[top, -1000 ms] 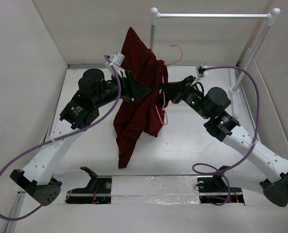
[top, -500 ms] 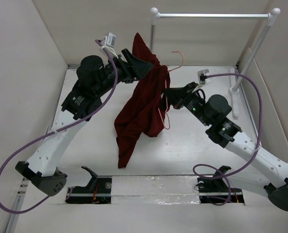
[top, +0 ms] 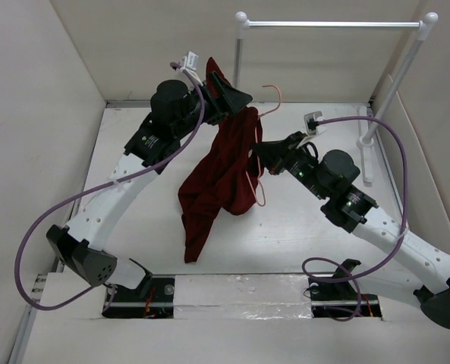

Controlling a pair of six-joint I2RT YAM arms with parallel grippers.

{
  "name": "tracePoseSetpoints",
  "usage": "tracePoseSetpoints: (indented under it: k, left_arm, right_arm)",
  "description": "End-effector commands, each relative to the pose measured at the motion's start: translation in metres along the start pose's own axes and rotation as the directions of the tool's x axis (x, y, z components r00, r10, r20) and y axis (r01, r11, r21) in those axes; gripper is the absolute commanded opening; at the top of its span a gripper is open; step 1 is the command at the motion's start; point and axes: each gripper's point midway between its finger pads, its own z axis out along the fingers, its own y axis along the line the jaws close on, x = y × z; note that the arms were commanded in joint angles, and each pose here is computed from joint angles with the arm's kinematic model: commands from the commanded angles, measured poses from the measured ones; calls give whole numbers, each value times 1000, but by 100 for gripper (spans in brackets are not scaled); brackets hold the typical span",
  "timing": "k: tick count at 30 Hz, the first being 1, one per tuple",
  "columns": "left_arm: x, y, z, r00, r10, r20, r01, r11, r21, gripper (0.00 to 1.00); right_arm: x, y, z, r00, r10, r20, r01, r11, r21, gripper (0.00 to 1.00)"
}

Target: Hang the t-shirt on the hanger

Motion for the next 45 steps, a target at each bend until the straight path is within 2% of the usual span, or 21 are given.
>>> tracePoseSetpoints:
  k: [1, 5, 8, 11, 12, 14, 25, 26, 30, 33, 36, 39, 40, 41, 42, 43, 45]
  left_arm:
    - [-5, -16, 6, 1000, -12, -2, 12, 998, 66, 59]
    - [-2, -4, 11, 1000, -25, 12, 25, 999, 36, 55]
    - [4, 0, 17, 999, -37, 1, 37, 998, 42, 44]
    - [3, -8, 21, 999, -46, 4, 46, 995, 89, 24]
    - [2, -9, 21, 999, -46, 8, 45, 995, 94, 10]
    - [-1, -9, 19, 999, -41, 19, 39, 995, 92, 0]
    - [-2, 30, -4, 996, -70, 63, 70, 998, 7, 0]
    - [-3, 29, -7, 995, -71, 67, 70, 997, 12, 0]
    - [-9, 30, -12, 993, -85, 85, 84, 996, 22, 0]
    - [-10, 27, -14, 991, -102, 88, 100, 995, 32, 0]
    - [-13, 23, -15, 990, -108, 92, 105, 994, 33, 0]
    - [-18, 19, -18, 987, -116, 106, 112, 993, 45, 0]
    - [-18, 16, -19, 986, -129, 103, 124, 991, 53, 0]
    - [-19, 13, -20, 985, -136, 103, 130, 990, 62, 0]
    - [-22, 14, -20, 984, -143, 108, 136, 989, 63, 0]
    - [-22, 9, -21, 984, -153, 94, 145, 986, 81, 0]
    - [-22, 6, -21, 983, -159, 86, 152, 984, 88, 0]
  right_arm:
    - [-44, 21, -3, 992, -9, 127, 15, 999, -46, 0]
    - [-47, 22, 3, 991, -20, 133, 25, 999, -43, 0]
    - [-42, 25, 13, 993, -23, 115, 29, 998, -50, 0]
    - [-32, 26, 23, 996, -27, 83, 32, 998, -55, 0]
    - [-30, 25, 25, 997, -29, 78, 33, 998, -52, 0]
    - [-24, 25, 28, 997, -27, 65, 30, 998, -46, 0]
    - [8, 0, 23, 1000, 22, -3, -22, 999, 46, 1]
    - [12, -1, 22, 1000, 26, -15, -25, 999, 47, 4]
    - [22, -8, 17, 998, 39, -53, -35, 997, 67, 32]
    - [27, -8, 9, 996, 47, -75, -42, 997, 63, 45]
    - [27, -12, -3, 995, 46, -91, -39, 997, 72, 56]
    - [32, -27, -17, 991, 61, -116, -50, 994, 100, 56]
    - [37, -34, -21, 989, 62, -133, -48, 993, 110, 50]
    - [43, -41, -23, 988, 58, -140, -41, 992, 122, 32]
    - [61, -49, -29, 981, 57, -187, -35, 992, 121, 5]
    - [69, -56, -31, 976, 60, -208, -34, 991, 128, 0]
    - [87, -70, -36, 964, 62, -258, -30, 992, 123, 0]
